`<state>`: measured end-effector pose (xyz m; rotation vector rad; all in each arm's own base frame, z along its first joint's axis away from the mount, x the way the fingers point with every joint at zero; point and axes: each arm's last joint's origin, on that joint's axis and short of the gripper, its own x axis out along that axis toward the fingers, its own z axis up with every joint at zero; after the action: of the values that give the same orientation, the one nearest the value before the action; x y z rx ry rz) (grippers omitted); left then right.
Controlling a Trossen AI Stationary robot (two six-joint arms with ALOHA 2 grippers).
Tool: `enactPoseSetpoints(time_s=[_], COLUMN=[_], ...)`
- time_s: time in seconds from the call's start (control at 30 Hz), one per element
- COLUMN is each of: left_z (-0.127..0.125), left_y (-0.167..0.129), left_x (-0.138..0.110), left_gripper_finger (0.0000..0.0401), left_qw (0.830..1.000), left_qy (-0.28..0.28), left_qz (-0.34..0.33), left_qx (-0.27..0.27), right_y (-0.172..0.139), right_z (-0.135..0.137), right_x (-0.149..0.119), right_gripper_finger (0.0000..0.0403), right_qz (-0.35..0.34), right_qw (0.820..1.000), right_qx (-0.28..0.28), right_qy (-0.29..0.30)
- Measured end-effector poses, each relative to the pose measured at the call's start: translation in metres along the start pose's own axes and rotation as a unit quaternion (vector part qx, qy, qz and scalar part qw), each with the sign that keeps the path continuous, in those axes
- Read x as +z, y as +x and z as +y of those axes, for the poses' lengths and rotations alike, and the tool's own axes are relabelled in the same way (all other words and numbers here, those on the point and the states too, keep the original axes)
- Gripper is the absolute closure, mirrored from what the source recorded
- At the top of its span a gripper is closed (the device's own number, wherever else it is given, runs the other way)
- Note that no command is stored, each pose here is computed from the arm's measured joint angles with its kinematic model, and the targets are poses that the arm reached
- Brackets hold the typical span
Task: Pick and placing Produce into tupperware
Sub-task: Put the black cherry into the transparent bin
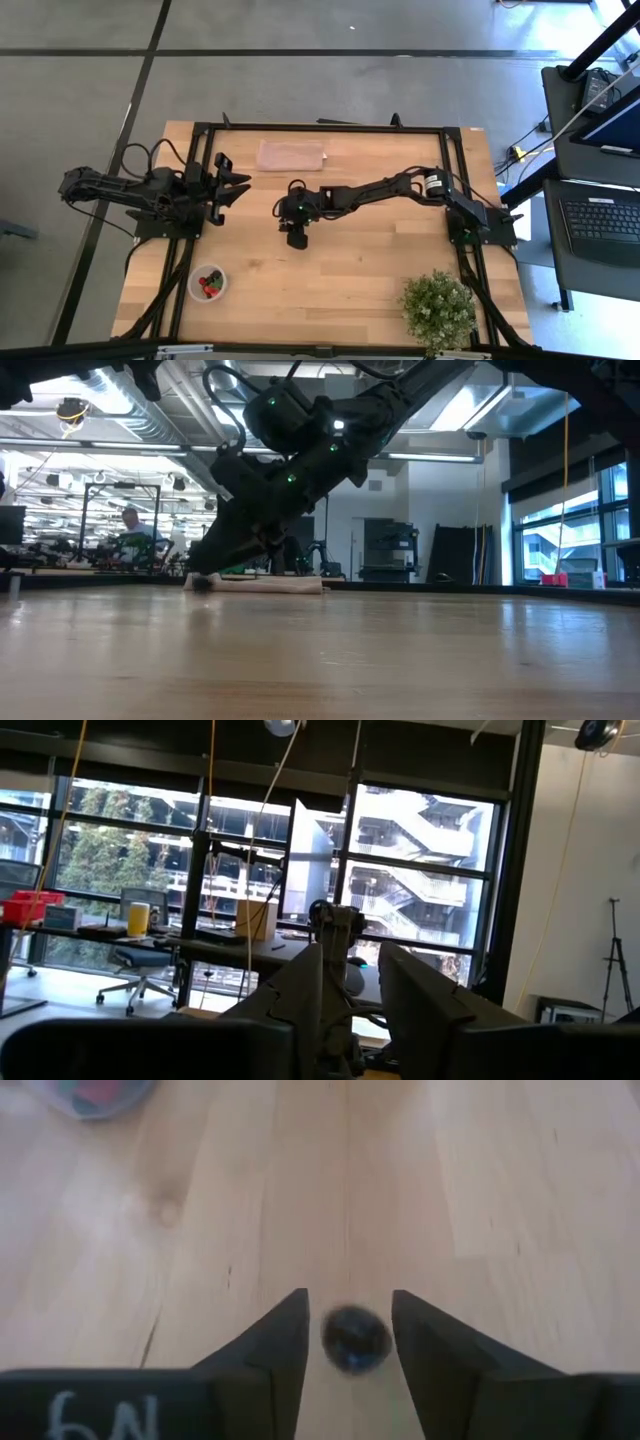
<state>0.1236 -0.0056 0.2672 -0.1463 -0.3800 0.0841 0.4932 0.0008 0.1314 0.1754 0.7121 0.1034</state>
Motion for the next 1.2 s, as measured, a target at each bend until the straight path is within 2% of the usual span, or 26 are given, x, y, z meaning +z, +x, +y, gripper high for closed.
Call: enactPoseSetpoints(time_s=[0.3, 0.37, 0.47, 0.57, 0.7, 0.87, 1.03, 1.13, 1.2], left_z=[0.0, 0.0, 0.0, 0.0, 0.0, 0.0, 0.0, 0.0, 0.0], left_y=[0.0, 0.0, 0.0, 0.0, 0.0, 0.0, 0.0, 0.0, 0.0], left_x=[0.0, 0.0, 0.0, 0.0, 0.0, 0.001, 0.001, 0.001, 0.001], left_gripper_finger=[0.0321, 0.0325, 0.033, 0.0335, 0.0342, 0.0349, 0.0352, 0.0347, 0.0341], left_qw=[1.0, 1.0, 1.0, 1.0, 1.0, 1.0, 1.0, 1.0, 1.0], left_qy=[0.0, 0.0, 0.0, 0.0, 0.0, -0.001, -0.001, 0.007, 0.021], left_qz=[0.0, 0.0, 0.0, 0.001, 0.0, -0.002, -0.002, -0.001, -0.002], left_qx=[0.0, 0.0, 0.0, 0.0, 0.0, -0.003, -0.008, -0.007, -0.006], right_y=[-0.002, -0.007, -0.025, -0.062, -0.129, -0.227, -0.305, -0.342, -0.354], right_z=[0.001, 0.003, 0.007, 0.009, 0.011, 0.023, 0.033, 0.04, 0.044], right_x=[0.001, 0.007, 0.033, 0.07, 0.112, 0.133, 0.11, 0.081, 0.057], right_gripper_finger=[0.0247, 0.0245, 0.0235, 0.0223, 0.0215, 0.0215, 0.0215, 0.0215, 0.0215], right_qz=[0.0, 0.0, -0.011, -0.017, -0.022, -0.079, -0.115, -0.147, -0.165], right_qw=[1.0, 1.0, 0.998, 0.998, 0.998, 0.992, 0.984, 0.98, 0.977], right_qx=[0.004, 0.023, 0.047, 0.042, 0.026, -0.028, -0.099, -0.116, -0.123], right_qy=[0.0, -0.02, -0.043, -0.044, -0.056, -0.096, -0.089, -0.071, -0.052])
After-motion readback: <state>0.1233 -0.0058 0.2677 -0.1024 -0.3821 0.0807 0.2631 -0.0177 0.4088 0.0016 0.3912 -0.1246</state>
